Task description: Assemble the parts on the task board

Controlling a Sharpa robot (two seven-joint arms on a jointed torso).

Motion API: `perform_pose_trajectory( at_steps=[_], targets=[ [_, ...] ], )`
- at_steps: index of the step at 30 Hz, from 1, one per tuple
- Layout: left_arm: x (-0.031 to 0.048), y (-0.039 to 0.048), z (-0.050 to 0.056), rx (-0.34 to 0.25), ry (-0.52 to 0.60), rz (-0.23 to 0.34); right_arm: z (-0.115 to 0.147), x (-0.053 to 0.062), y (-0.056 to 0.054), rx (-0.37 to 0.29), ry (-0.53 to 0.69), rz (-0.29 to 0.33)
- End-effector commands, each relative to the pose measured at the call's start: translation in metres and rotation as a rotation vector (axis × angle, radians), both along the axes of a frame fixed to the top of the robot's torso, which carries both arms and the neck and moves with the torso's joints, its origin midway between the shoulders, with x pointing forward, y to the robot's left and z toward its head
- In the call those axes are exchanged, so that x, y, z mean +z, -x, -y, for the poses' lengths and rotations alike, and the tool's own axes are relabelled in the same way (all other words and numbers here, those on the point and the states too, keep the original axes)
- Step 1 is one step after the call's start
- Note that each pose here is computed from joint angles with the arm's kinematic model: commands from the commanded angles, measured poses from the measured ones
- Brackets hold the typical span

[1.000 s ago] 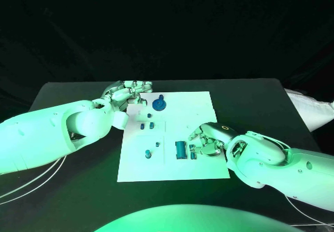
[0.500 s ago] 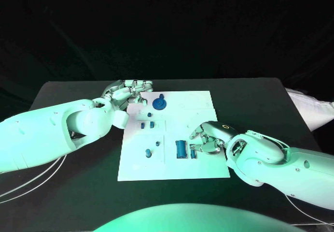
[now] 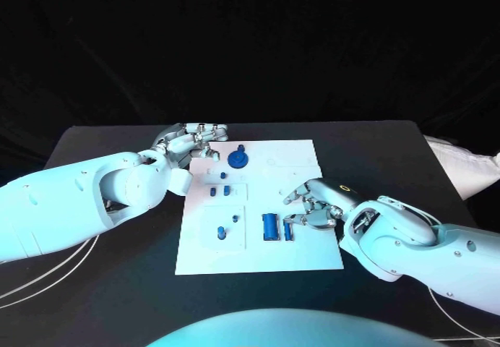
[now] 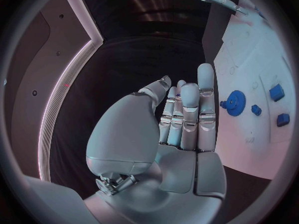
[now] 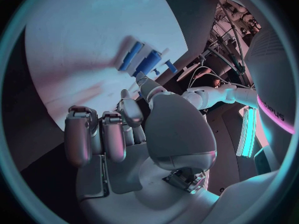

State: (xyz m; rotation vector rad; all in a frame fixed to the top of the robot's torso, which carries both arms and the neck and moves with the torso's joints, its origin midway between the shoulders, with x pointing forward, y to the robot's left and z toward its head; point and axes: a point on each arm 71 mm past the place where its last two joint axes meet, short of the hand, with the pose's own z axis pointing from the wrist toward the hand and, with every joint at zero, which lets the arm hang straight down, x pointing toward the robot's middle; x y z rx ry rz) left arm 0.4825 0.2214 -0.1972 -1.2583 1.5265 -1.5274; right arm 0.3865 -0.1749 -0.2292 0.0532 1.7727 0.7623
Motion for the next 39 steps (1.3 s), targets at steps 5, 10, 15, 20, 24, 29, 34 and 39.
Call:
perform_pose_trajectory(
  at_steps=[5, 10, 15, 20, 24, 29, 34, 39],
  targets=[
    [-0.008, -0.0034, -0.003, 0.052, 0.045, 0.005, 0.032, 0.023, -0.047, -0.171, -0.432, -0.181],
    [-0.0138, -0.0089, -0.008, 0.104, 0.057, 0.011, 0.047, 0.026, -0.078, -0.246, -0.631, -0.245],
    [-0.0212, -0.017, -0.014, 0.173, 0.062, 0.022, 0.052, 0.023, -0.106, -0.283, -0.793, -0.285],
    [-0.0299, -0.0257, -0.016, 0.239, 0.055, 0.032, 0.055, 0.018, -0.128, -0.286, -0.879, -0.29],
    [-0.0366, -0.0303, -0.013, 0.268, 0.045, 0.038, 0.058, 0.012, -0.14, -0.285, -0.905, -0.285],
    [-0.0411, -0.0305, -0.009, 0.227, 0.031, 0.007, 0.061, 0.008, -0.143, -0.346, -0.823, -0.26],
    [-0.0407, -0.0259, -0.005, 0.239, 0.011, 0.018, 0.056, 0.007, -0.137, -0.357, -0.853, -0.245],
    [-0.0389, -0.0146, 0.005, 0.268, -0.035, 0.049, 0.044, 0.006, -0.122, -0.388, -0.919, -0.211]
  ],
)
